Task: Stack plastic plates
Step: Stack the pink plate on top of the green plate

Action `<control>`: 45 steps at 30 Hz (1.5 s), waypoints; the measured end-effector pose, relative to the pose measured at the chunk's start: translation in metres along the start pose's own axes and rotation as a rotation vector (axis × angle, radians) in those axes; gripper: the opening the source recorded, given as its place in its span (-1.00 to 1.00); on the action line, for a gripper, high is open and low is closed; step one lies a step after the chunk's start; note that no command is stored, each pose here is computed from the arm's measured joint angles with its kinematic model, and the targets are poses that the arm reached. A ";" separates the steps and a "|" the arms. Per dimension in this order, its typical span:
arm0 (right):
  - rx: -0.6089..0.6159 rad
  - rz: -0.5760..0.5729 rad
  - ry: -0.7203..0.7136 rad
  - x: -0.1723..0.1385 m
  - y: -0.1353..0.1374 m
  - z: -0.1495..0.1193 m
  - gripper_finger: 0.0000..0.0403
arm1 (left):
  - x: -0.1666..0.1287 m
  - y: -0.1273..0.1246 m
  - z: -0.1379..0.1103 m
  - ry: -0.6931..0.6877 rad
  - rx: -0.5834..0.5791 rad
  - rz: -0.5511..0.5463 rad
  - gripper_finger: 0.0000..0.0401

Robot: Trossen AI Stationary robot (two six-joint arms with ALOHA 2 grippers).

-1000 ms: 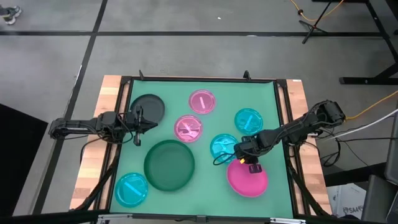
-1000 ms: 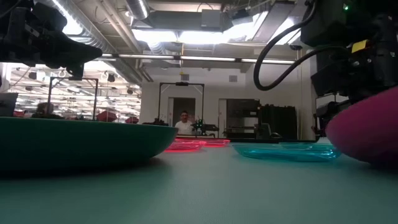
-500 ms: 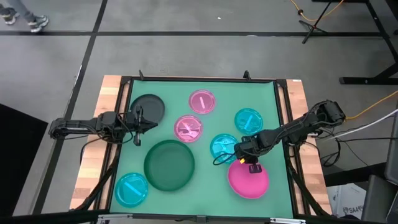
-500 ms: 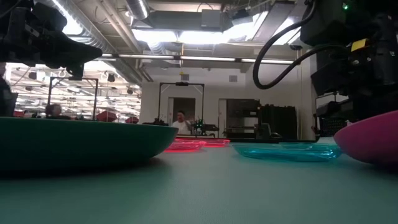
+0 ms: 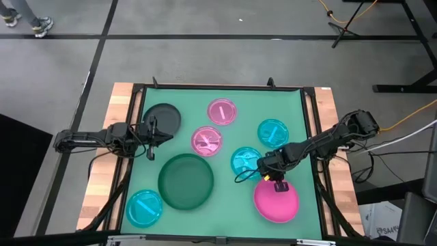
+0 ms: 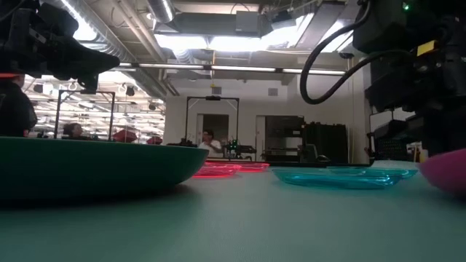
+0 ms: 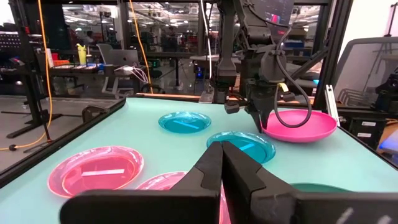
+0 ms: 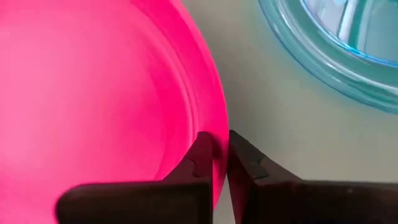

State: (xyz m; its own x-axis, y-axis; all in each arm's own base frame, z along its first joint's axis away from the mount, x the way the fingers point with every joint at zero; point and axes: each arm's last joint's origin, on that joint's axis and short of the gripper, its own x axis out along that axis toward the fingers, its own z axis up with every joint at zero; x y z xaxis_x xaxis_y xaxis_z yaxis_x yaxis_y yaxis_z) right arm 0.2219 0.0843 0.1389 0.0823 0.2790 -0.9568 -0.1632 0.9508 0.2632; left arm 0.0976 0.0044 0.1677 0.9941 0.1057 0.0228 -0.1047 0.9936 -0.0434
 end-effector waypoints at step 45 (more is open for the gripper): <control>-0.324 -0.055 -0.788 -0.088 0.008 0.126 -1.00 | 0.000 0.000 0.000 0.000 0.000 0.000 -1.00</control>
State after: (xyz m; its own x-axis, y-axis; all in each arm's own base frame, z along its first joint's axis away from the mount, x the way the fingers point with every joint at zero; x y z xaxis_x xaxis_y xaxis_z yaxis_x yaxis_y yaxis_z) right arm 0.3373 0.0842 0.2410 0.7388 0.3594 -0.5701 -0.4018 0.9140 0.0554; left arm 0.0976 0.0044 0.1678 0.9942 0.1055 0.0230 -0.1044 0.9936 -0.0433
